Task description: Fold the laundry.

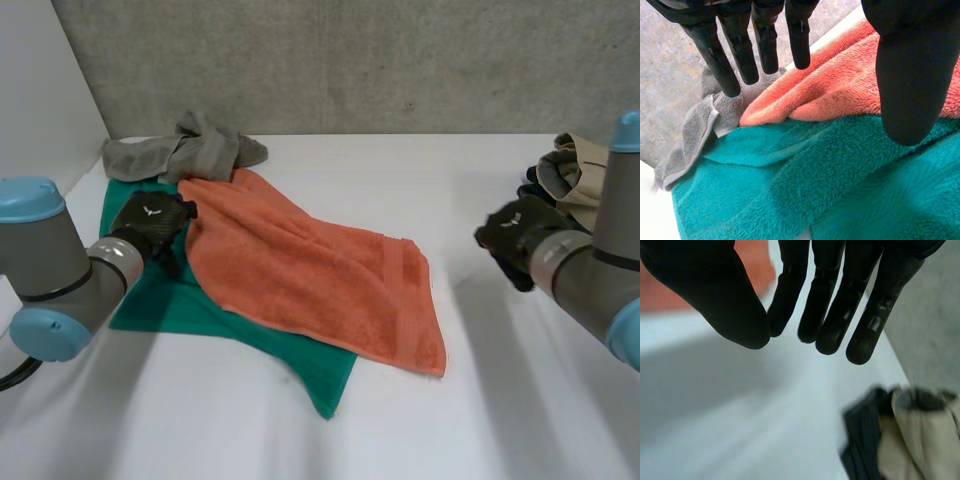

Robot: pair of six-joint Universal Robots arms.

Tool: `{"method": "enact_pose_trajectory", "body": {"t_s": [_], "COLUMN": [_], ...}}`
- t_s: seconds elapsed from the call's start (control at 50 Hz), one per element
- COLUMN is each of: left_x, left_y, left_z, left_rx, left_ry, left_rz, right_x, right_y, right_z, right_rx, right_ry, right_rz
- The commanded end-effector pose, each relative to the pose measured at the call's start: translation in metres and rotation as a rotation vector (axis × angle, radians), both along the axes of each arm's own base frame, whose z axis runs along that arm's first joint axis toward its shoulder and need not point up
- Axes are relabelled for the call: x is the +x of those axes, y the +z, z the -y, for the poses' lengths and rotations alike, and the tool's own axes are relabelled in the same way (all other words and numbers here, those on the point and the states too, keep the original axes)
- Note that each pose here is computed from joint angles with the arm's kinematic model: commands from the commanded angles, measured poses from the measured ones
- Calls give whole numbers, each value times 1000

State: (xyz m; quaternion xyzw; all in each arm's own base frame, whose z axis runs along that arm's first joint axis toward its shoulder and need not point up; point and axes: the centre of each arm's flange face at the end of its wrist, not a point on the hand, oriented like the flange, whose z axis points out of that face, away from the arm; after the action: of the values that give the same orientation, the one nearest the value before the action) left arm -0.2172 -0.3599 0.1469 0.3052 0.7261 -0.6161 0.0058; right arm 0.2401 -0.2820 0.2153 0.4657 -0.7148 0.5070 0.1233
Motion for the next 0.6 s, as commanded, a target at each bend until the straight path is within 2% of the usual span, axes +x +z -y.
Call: {"method": "enact_pose_trajectory", "body": {"t_s": [0.02,0.04,0.1,0.12,0.22,0.3,0.44,0.6], "left_x": [-4,-5,-7,-8,-8,-8,-11,-10], "left_y": [0,0,2,3,4,3,4,6], "left_z": [6,6,7,8,7,5,0,-4], "left_rx": [-17,-19,-29,-32,-32,-24,-16,-14], "left_ry": [-6,-9,-12,-14,-13,-14,-21,-20], "left_rz": [-1,-2,-3,-4,-9,-8,-11,-12], "right_x": [10,23,41,51,75,90,98,101], "right_y": [1,5,7,0,-23,-52,-92,-101], "right_z": [9,9,10,12,28,38,53,50], "right_rx": [-97,-120,-110,-59,120,254,347,422], "right_ry": [-36,-9,31,44,44,11,-45,-50], "right_rz": [78,172,327,423,650,728,749,773]}}
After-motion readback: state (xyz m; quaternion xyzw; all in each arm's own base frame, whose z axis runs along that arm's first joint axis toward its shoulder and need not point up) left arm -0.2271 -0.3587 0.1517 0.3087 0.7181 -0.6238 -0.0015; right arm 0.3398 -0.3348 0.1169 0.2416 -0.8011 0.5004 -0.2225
